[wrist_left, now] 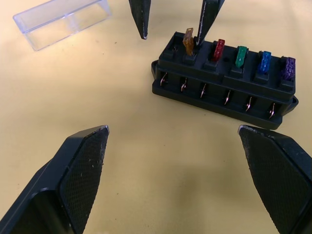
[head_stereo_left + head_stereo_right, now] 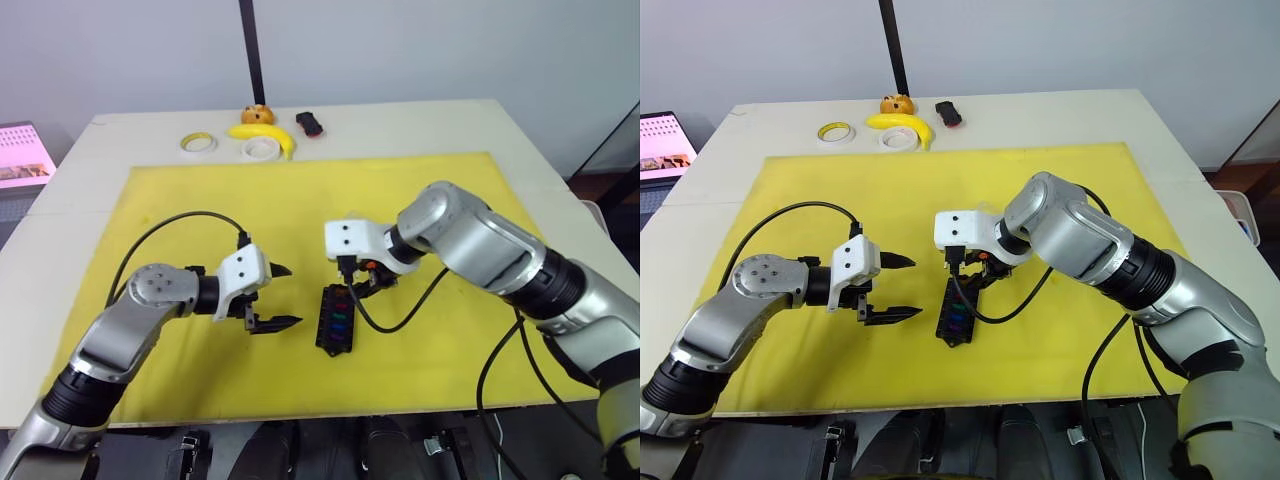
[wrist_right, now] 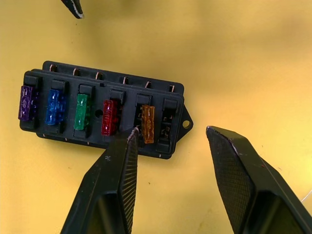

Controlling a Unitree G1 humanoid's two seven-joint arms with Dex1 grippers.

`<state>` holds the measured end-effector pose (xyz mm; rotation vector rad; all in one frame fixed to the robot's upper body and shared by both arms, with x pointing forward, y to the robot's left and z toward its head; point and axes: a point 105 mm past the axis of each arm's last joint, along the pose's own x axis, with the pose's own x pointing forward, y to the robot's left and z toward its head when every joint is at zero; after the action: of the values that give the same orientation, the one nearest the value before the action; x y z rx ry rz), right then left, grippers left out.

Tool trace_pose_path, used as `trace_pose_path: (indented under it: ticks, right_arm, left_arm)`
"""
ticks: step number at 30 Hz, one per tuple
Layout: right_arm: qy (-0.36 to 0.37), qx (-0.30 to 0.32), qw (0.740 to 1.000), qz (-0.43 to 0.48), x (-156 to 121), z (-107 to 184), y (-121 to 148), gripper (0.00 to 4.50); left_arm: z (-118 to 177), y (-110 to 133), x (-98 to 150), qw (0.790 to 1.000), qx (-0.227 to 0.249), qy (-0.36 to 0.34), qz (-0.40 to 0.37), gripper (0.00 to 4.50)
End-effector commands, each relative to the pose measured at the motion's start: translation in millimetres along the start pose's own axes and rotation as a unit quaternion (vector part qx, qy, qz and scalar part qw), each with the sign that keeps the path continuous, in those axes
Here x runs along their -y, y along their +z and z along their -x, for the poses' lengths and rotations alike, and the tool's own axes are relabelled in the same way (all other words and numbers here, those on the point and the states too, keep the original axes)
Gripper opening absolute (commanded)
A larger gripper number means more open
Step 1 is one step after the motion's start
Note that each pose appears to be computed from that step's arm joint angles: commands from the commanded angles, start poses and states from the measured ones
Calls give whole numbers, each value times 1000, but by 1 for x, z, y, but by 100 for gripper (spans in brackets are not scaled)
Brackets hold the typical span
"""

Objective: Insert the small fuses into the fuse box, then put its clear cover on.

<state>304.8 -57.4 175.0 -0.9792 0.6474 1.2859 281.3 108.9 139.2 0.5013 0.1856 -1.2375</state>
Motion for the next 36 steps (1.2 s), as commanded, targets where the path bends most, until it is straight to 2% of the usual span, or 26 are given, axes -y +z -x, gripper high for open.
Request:
trace_pose_path:
  ticks: [1,9,16,19,22,27,36]
  right_arm:
    - [-3,26,1000,15,1,9,13,238]
    - [-4,67,997,24,0,25,20,238]
    - [-56,174,983,30,9,35,21,238]
    - [-74,203,976,18,10,30,10,146]
    - [-63,267,962,17,-1,28,10,7]
    - [-57,300,952,-7,-5,20,2,7]
    - [-41,295,953,-56,-5,3,-12,7]
  left_arm:
    - [2,8,-2,1000,10,3,-19,450]
    - [2,8,-4,1000,11,6,-22,450]
    - [3,8,-6,1000,10,8,-25,450]
    - [4,8,-7,1000,10,10,-25,450]
    - [4,7,-8,1000,10,11,-25,450]
    - [4,7,-8,1000,9,10,-25,450]
    - [5,8,-8,1000,7,7,-28,450]
